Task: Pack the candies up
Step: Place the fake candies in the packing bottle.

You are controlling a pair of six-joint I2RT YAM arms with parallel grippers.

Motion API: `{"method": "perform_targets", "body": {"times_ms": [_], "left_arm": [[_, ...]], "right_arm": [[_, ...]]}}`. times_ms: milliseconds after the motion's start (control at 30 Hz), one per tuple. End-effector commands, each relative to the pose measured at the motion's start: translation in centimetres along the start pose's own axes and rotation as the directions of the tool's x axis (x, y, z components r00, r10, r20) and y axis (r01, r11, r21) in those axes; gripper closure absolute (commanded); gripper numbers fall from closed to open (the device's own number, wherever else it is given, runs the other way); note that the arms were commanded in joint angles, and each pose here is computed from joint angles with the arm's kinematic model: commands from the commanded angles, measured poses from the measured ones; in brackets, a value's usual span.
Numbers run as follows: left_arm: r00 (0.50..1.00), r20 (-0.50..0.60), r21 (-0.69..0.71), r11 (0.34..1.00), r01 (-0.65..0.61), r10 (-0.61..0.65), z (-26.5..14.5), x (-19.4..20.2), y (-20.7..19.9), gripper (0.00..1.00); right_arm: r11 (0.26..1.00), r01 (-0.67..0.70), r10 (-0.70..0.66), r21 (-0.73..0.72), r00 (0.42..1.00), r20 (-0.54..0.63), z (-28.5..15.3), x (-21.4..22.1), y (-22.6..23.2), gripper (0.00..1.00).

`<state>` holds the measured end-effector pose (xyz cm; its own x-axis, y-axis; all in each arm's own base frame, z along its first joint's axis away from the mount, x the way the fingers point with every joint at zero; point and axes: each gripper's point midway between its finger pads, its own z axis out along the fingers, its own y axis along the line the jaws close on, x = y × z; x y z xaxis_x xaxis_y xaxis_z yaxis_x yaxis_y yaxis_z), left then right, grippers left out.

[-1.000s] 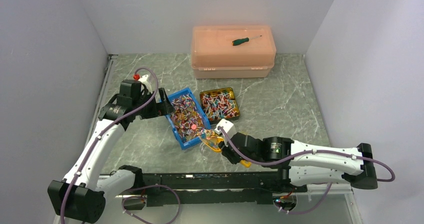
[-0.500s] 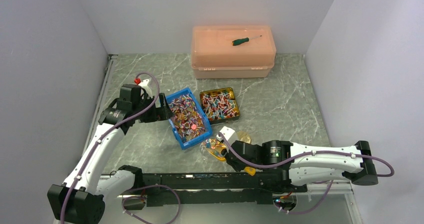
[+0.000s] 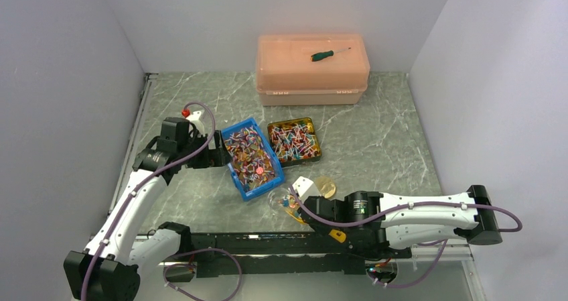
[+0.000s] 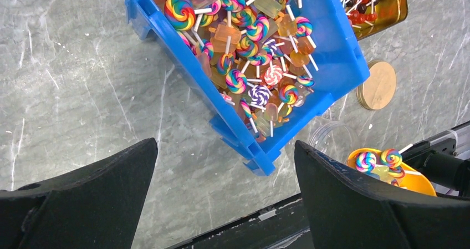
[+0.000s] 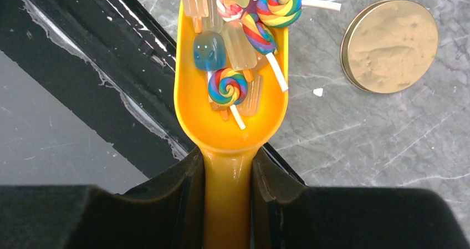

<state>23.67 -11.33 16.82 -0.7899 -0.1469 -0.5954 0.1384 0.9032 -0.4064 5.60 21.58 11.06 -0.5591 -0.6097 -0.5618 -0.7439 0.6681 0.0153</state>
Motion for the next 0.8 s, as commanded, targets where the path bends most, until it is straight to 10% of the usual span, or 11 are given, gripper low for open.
{"method": "perform_targets", "body": {"times_ms": [0,767], "left_arm": [[0.997,0.062,0.034,0.998,-0.045,0.043,-0.5,-1.2,-0.6,0.01],[0.995,0.075,0.073,0.995,-0.066,0.061,-0.7,-0.7,-1.1,0.01]], "right_arm": [[0.999,-0.031,0.032,-0.008,0.999,0.041,-1.0,-1.9,0.7,1.0],[0.998,0.046,-0.037,0.049,0.984,-0.176,-0.8,-1.7,2.0,1.0]]}}
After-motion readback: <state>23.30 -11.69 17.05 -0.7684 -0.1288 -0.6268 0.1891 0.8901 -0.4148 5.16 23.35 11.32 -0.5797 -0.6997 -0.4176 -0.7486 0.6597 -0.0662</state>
